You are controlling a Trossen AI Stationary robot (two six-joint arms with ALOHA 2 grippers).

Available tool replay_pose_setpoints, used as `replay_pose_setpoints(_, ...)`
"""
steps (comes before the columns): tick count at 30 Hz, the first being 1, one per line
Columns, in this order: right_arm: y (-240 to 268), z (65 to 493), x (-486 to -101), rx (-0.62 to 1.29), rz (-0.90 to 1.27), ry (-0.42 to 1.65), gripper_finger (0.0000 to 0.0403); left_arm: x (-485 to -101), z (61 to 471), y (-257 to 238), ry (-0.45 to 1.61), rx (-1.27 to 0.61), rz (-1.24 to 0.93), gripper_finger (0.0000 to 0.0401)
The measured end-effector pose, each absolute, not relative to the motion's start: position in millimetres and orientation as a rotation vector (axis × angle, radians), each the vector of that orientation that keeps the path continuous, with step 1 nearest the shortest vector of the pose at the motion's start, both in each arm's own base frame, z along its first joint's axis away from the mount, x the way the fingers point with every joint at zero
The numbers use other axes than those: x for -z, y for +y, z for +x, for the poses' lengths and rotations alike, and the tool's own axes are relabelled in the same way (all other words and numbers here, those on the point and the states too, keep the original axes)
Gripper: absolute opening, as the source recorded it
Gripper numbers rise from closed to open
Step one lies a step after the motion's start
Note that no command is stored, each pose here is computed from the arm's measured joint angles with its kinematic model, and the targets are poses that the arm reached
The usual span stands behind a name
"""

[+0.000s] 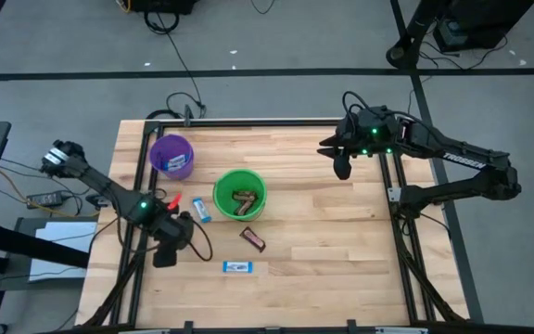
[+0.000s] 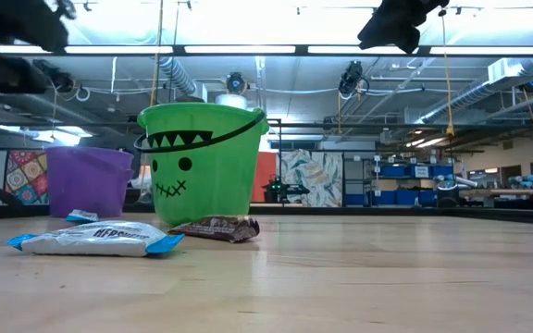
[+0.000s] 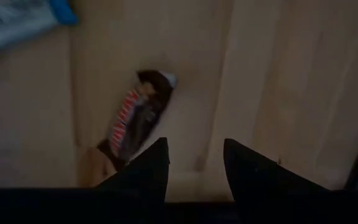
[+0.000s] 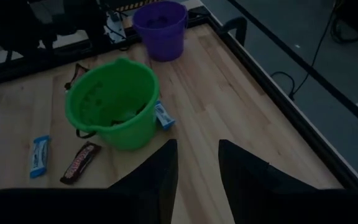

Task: Sort candy by brand, put in halloween buckets
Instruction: Put the left black chocolate bar into the green bucket

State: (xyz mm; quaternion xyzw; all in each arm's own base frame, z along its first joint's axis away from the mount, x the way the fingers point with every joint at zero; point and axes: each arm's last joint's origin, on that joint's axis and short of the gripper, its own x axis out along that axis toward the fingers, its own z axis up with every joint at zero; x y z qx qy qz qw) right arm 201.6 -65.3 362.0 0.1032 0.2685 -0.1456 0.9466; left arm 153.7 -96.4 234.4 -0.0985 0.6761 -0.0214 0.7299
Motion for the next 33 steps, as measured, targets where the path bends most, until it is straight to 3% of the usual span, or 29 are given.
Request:
replay_pose_setpoints(6, -65.2, 201.6, -362.0, 0.293, 0.216, 0.546, 0.0128, -214.6, 147.5, -95.8, 1.548, 0.07, -0.22, 0.0173)
replay_pose_setpoints(16, -65.1, 201.6, -362.0, 0.308, 0.276, 0.538, 0.0128, -180.5, 140.3, -90.4, 1.511, 0.062, -0.085, 0.0279)
replay_pose_setpoints(20, -65.1, 201.5, -362.1, 0.317, 0.311, 0.532, 0.0128, -170.0, 135.7, -86.4, 1.52, 0.033, -0.046, 0.0304)
replay_pose_setpoints(28, -64.2, 202.0, -362.4, 0.328, 0.364, 0.521, 0.0128, -139.6, 130.2, -82.7, 1.459, 0.039, -0.077, 0.0306)
replay_pose_setpoints(33, -61.3, 203.6, -363.5, 0.318, 0.375, 0.508, 0.0128, -137.6, 129.8, -82.9, 1.459, 0.042, -0.104, 0.0278)
